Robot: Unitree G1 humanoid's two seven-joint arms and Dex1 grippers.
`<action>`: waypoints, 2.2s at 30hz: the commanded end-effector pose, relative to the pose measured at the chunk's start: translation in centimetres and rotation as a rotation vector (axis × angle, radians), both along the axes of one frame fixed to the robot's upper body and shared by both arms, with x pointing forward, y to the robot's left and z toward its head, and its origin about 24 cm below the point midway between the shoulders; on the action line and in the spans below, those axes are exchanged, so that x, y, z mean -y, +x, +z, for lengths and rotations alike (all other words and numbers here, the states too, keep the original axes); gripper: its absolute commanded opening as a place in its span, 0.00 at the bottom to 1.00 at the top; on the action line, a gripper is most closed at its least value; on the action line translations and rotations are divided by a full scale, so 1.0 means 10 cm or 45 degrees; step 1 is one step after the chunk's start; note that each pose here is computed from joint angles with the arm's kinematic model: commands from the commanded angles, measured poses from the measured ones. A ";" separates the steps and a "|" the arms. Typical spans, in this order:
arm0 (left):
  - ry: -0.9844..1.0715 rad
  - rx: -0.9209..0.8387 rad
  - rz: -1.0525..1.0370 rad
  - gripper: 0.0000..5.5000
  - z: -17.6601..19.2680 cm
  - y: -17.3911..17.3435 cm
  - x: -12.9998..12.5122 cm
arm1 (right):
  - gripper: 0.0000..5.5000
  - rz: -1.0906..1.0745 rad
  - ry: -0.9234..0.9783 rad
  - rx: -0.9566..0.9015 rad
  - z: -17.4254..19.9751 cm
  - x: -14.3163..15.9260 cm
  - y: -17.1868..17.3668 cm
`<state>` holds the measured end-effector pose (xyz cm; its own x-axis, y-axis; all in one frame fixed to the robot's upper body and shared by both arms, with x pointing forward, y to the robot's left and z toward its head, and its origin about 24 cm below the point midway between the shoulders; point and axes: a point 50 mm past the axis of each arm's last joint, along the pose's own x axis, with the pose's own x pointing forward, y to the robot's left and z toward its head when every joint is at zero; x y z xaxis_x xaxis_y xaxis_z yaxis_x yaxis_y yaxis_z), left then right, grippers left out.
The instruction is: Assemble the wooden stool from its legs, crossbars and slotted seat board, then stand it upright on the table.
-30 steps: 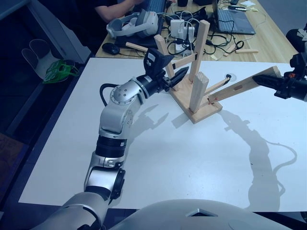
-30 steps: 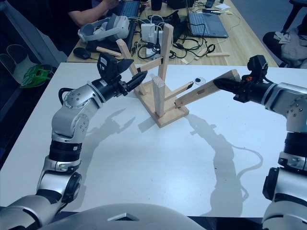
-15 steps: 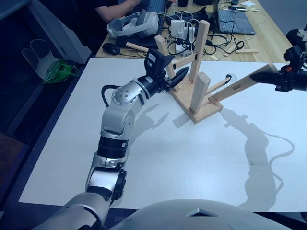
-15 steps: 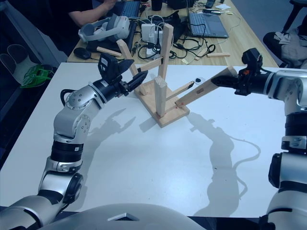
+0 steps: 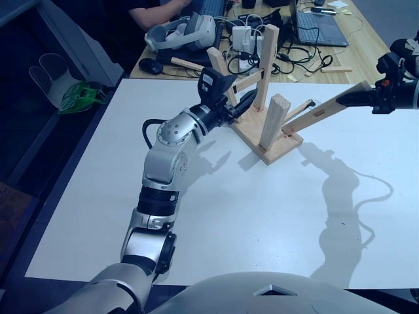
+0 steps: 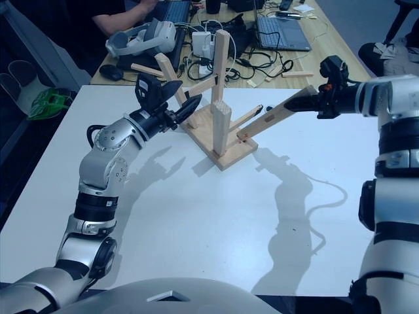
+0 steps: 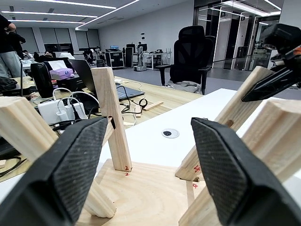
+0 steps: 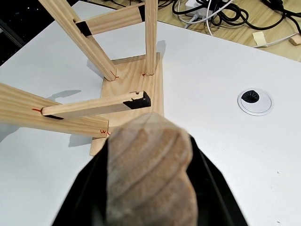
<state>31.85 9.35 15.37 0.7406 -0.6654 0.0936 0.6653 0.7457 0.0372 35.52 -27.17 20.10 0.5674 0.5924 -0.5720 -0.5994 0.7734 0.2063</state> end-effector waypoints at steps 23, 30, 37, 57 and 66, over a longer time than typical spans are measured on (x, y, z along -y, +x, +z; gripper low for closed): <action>-0.005 -0.006 0.048 0.60 -0.08 0.00 -0.04 | 0.18 0.229 0.060 -0.041 -0.07 -0.48 0.22; -0.011 -0.015 0.032 0.60 -0.11 -0.02 0.02 | 0.18 0.191 0.143 0.167 0.00 -0.51 0.25; -0.020 -0.021 0.032 0.60 -0.12 -0.03 0.03 | 0.18 0.141 0.175 0.360 0.06 -0.47 0.18; -0.176 0.451 0.317 0.60 0.85 0.23 -0.02 | 0.18 0.378 0.271 0.845 1.20 -0.54 -0.44; 0.007 0.339 0.105 0.60 0.70 0.22 0.42 | 0.18 0.566 0.487 0.870 1.25 -0.95 -0.61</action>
<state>34.28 6.87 23.28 0.7683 -0.5181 0.3758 0.4930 0.8535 0.1687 30.69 -19.93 31.66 0.5153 0.8568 0.0194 -0.8526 0.5148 -0.0895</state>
